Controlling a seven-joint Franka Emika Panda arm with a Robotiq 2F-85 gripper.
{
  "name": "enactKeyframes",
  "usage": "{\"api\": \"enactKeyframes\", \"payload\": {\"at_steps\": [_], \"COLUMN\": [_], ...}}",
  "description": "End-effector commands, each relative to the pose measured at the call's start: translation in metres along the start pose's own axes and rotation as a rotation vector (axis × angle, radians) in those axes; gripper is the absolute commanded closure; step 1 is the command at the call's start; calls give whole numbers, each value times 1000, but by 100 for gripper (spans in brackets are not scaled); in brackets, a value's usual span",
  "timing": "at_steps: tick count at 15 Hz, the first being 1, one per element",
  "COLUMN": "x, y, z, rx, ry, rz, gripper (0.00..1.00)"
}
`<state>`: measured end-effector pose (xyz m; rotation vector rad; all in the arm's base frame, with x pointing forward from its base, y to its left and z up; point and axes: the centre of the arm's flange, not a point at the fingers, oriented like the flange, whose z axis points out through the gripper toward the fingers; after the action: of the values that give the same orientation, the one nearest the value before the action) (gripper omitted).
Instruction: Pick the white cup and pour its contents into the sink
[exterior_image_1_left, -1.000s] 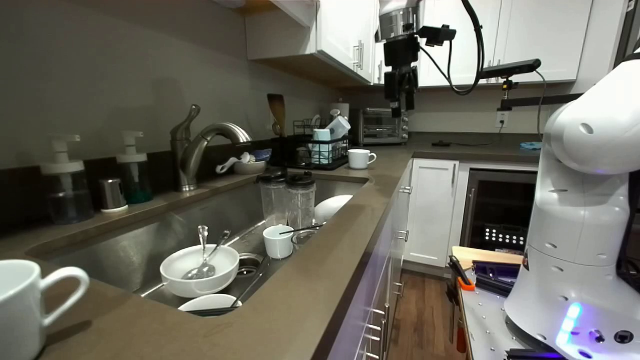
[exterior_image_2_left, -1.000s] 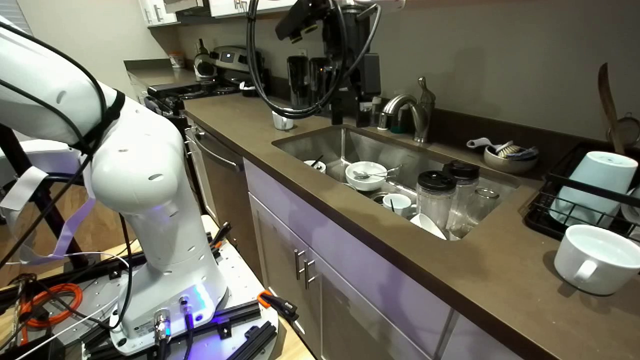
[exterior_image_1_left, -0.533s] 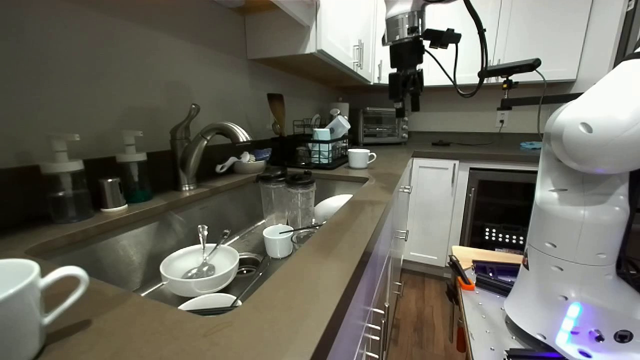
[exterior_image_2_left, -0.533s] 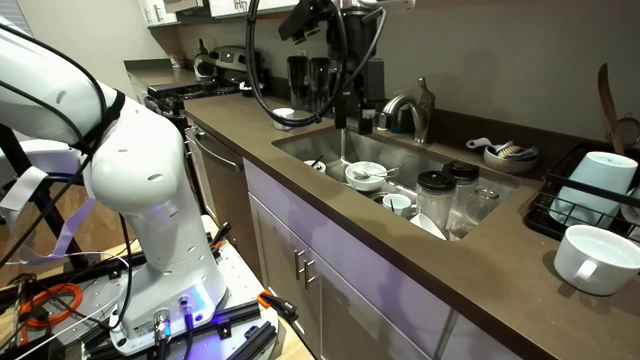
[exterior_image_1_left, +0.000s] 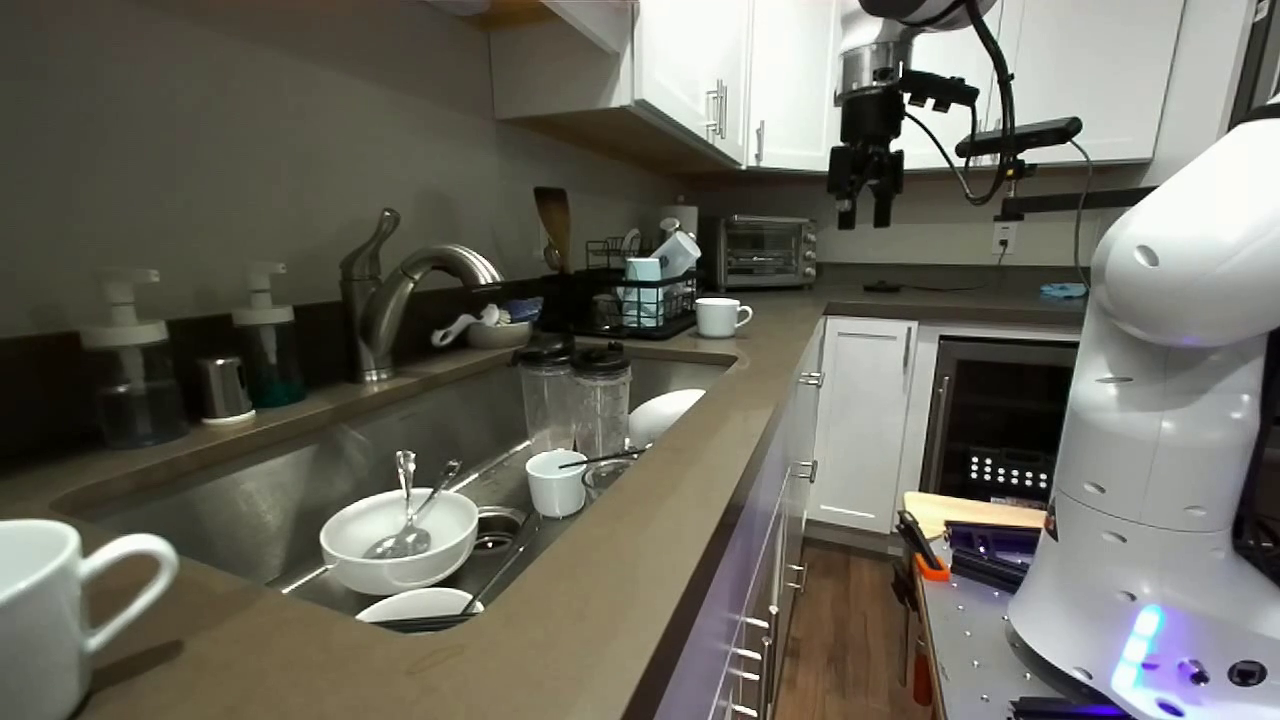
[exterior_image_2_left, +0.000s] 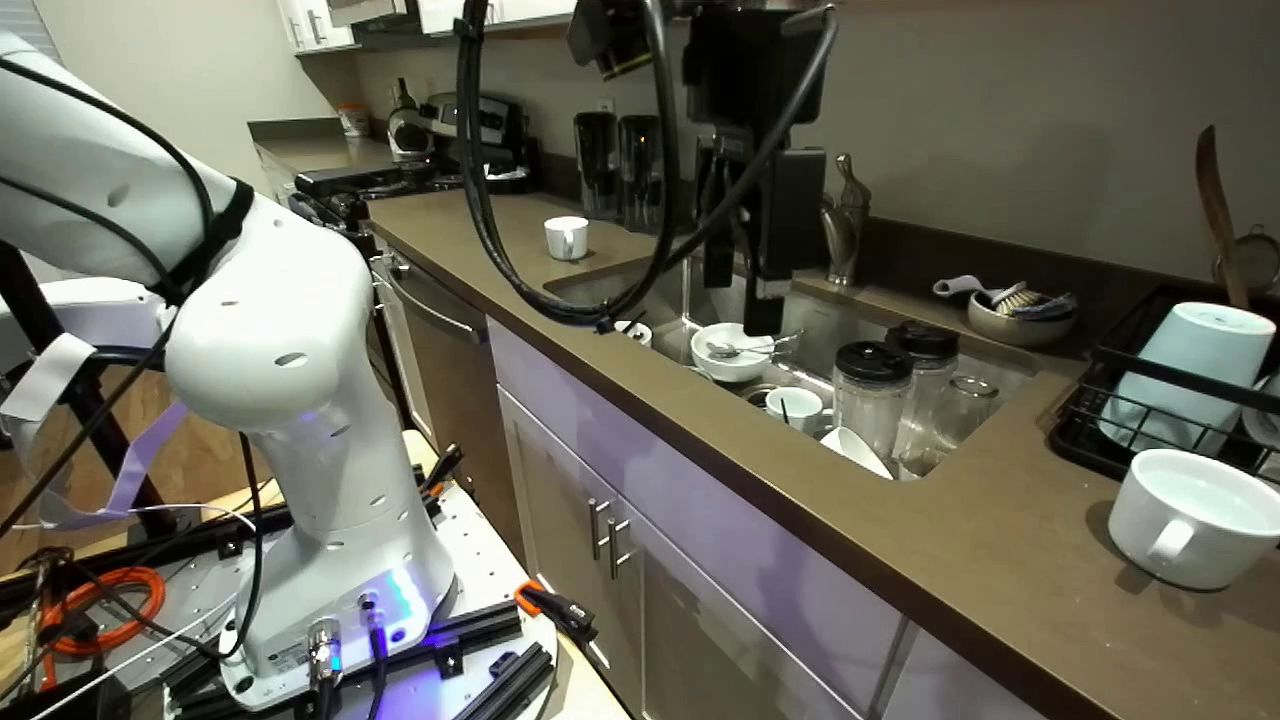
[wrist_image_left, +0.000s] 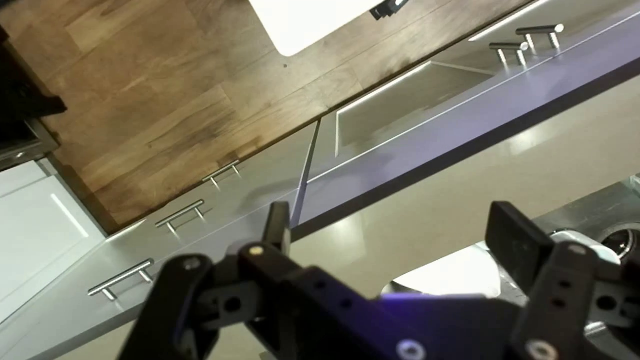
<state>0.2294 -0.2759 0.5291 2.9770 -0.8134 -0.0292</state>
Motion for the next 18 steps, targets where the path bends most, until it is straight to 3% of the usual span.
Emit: {"api": "enactKeyframes", "payload": {"at_steps": [1, 9, 13, 18], "x": [17, 86, 126, 168], "y": [45, 131, 132, 123], "z": [-10, -29, -29, -3], "rx": [27, 52, 100, 122], "ry": [-4, -22, -11, -8], "rz": [-69, -189, -253, -247], "gripper": [0, 0, 0, 0]}}
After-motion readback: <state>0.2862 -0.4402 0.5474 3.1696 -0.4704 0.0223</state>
